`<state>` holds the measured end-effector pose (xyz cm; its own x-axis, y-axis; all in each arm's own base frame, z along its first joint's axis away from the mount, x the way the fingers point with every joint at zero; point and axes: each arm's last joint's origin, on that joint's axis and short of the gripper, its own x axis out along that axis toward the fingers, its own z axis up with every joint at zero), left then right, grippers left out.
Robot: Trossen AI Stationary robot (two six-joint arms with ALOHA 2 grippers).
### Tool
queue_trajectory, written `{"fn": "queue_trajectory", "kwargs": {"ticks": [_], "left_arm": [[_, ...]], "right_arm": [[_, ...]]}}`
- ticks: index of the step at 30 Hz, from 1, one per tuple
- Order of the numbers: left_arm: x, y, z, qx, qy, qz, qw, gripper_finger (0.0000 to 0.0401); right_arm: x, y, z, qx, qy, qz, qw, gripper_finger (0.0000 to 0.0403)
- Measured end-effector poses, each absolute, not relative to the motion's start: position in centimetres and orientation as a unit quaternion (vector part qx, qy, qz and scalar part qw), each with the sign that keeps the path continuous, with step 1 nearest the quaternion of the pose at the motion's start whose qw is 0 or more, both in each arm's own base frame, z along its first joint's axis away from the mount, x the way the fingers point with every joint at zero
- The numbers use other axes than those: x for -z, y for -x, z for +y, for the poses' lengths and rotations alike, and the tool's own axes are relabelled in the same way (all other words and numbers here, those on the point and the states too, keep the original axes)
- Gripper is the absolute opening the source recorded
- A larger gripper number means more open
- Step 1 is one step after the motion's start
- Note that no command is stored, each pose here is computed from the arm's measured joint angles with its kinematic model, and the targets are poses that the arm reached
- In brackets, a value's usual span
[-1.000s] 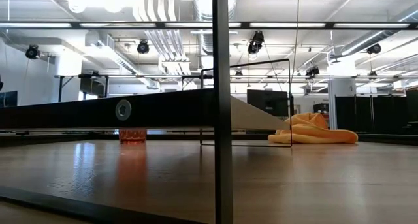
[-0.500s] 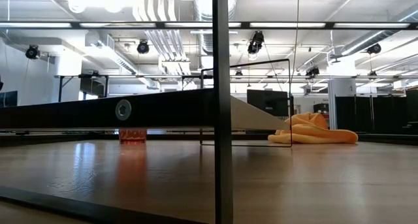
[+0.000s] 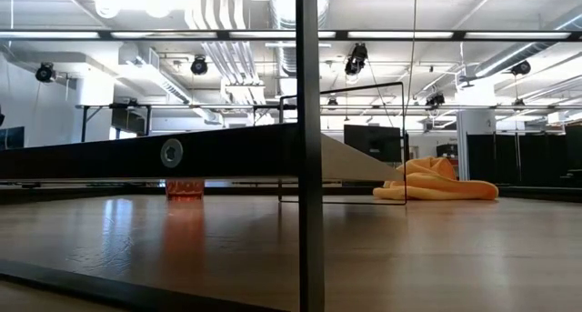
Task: Stack small to large cups/mugs on shelf
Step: Put the pink plastic cup on the shelf
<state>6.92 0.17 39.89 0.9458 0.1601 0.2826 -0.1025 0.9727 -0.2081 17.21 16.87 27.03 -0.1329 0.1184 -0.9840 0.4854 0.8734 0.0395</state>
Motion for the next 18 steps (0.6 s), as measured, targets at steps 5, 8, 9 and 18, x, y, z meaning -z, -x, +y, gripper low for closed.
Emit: {"fn": "queue_trajectory", "kwargs": {"ticks": [5, 8, 9, 18], "left_arm": [[-39.9, -7.0, 0.2, -0.067, 0.096, -0.150, 0.982, 0.0061], [-39.9, -7.0, 0.2, -0.068, 0.096, -0.149, 0.982, 0.0061], [-39.9, -7.0, 0.2, -0.068, 0.096, -0.149, 0.982, 0.0061], [-39.9, -7.0, 0.2, -0.068, 0.096, -0.149, 0.982, 0.0061]], "right_arm": [[-27.0, -17.2, 16.9, 0.149, -0.201, 0.733, 0.632, 0.0084], [-26.8, -17.2, 16.8, 0.154, -0.198, 0.731, 0.635, 0.0083], [-26.7, -17.2, 16.8, 0.154, -0.197, 0.731, 0.635, 0.0083], [-26.0, -17.3, 16.8, 0.151, -0.200, 0.729, 0.638, 0.0082]]}}
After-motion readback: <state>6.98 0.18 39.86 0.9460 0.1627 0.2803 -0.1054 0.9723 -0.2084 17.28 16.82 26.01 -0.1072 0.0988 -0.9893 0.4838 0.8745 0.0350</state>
